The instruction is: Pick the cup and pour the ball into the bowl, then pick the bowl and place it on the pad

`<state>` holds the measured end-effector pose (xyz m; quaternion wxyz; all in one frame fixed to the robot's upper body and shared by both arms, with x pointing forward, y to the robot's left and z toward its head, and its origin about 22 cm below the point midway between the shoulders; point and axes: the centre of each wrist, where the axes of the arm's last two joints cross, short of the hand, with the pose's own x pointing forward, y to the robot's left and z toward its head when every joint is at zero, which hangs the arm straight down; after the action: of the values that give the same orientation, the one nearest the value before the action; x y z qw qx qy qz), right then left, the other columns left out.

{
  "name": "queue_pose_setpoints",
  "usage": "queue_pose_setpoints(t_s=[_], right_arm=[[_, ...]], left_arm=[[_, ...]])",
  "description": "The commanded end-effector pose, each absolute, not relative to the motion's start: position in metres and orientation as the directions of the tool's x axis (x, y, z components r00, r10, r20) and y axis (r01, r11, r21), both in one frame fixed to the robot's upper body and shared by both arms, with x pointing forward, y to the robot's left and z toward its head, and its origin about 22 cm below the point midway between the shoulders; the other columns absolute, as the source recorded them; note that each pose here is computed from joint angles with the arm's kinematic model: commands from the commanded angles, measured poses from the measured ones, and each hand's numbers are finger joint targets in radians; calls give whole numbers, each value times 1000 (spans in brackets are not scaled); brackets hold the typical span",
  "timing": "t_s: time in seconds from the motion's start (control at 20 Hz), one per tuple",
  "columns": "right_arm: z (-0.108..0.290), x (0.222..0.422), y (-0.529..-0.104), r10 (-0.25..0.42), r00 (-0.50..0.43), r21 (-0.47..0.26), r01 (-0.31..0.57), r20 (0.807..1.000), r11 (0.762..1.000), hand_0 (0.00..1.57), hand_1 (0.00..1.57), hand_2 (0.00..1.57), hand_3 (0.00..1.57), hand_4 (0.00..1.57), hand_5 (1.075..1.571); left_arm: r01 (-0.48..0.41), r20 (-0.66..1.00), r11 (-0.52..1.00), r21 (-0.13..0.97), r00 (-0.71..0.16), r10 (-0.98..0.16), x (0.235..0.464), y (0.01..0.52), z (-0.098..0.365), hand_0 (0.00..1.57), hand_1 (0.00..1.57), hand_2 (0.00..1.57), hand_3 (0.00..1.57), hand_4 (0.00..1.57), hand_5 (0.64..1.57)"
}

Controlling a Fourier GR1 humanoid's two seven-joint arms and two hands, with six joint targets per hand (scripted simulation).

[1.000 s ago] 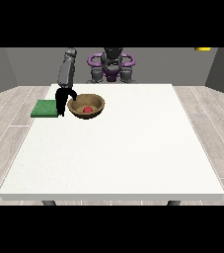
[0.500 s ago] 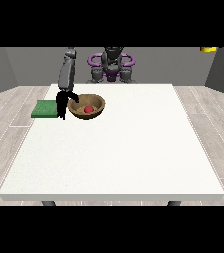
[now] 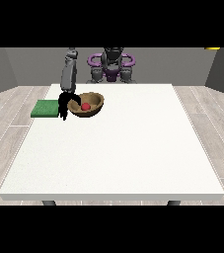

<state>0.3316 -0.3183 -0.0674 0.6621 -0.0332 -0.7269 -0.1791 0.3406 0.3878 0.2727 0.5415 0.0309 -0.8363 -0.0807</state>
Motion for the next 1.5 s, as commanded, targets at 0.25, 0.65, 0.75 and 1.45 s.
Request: queue_pose_setpoints(t_s=[0.25,0.65,0.75,1.45], right_arm=[[-90,288,-370,-17,149,-56,476,989,878,1571,1571,1571,1566,903,1495],[-49,301,-396,132,232,-232,481,964,846,1571,1571,1571,1248,1012,1546],[-34,301,-414,128,285,-259,489,950,833,1571,1571,1571,1111,1026,1548],[106,330,-480,211,313,-330,399,926,855,1571,1571,1571,566,1085,1564]], left_arm=[[52,868,985,167,-482,-122,331,400,299,0,0,0,0,1071,1523],[36,924,989,141,-364,-119,339,410,266,0,0,0,0,1186,1526],[46,941,993,108,-326,-87,341,414,244,0,0,0,0,1191,1528],[-127,947,987,94,-294,-128,315,481,209,0,0,0,0,1205,1545]])
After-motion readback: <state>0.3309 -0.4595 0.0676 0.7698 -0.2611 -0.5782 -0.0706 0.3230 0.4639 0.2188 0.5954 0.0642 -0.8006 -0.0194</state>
